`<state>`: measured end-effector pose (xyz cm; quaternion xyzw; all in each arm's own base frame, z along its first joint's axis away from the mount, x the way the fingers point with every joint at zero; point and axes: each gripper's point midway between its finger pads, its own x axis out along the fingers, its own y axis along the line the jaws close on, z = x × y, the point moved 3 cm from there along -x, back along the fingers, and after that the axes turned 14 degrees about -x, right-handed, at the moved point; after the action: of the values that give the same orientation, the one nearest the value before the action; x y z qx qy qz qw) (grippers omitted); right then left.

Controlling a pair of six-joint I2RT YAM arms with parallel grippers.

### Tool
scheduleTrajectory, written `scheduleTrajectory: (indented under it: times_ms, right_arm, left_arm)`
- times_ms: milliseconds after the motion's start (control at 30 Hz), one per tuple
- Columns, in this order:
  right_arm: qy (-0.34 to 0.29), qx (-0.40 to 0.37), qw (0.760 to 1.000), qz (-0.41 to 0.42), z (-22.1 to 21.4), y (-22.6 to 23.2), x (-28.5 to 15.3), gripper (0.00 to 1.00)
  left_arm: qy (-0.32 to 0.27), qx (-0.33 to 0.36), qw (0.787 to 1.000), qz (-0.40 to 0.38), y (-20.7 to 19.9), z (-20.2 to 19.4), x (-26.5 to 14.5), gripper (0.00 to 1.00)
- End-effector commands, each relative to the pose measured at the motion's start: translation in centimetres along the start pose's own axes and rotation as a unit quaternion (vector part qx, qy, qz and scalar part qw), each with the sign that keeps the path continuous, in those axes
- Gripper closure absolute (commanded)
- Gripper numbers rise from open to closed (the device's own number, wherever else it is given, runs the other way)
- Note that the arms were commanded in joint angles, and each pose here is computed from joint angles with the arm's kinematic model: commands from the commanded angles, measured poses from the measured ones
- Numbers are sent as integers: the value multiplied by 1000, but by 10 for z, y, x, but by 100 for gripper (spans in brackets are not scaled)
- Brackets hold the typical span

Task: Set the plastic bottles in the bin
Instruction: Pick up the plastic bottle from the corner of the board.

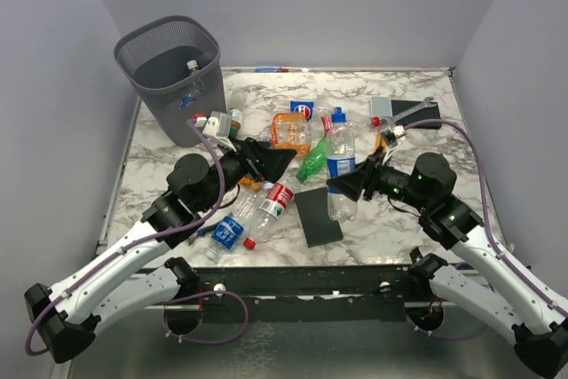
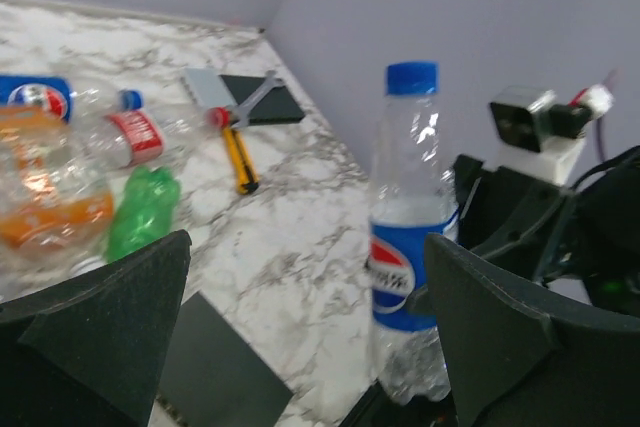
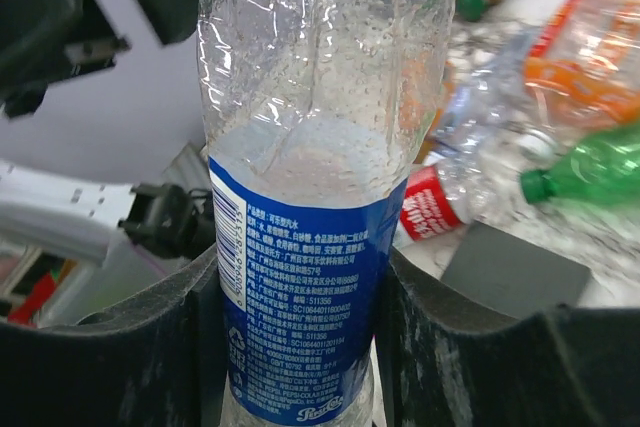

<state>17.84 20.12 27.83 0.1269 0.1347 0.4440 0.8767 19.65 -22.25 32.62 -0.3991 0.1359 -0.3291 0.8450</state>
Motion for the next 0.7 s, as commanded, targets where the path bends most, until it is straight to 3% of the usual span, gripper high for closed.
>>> scheduleTrajectory:
  times_ms: [0, 200, 667]
  right_arm:
    - [-49, -89, 988, 119, 17, 44, 10, 49]
    - [-72, -108, 977, 171, 23, 66, 8, 49]
    - [-48, -109, 970, 210, 14, 80, 4, 50]
  left_arm:
    - [37, -3, 991, -126, -55, 3, 16, 1]
    - [106, -13, 976, -191, -85, -9, 36, 1]
    - [51, -13, 972, -230, -109, 15, 51, 1]
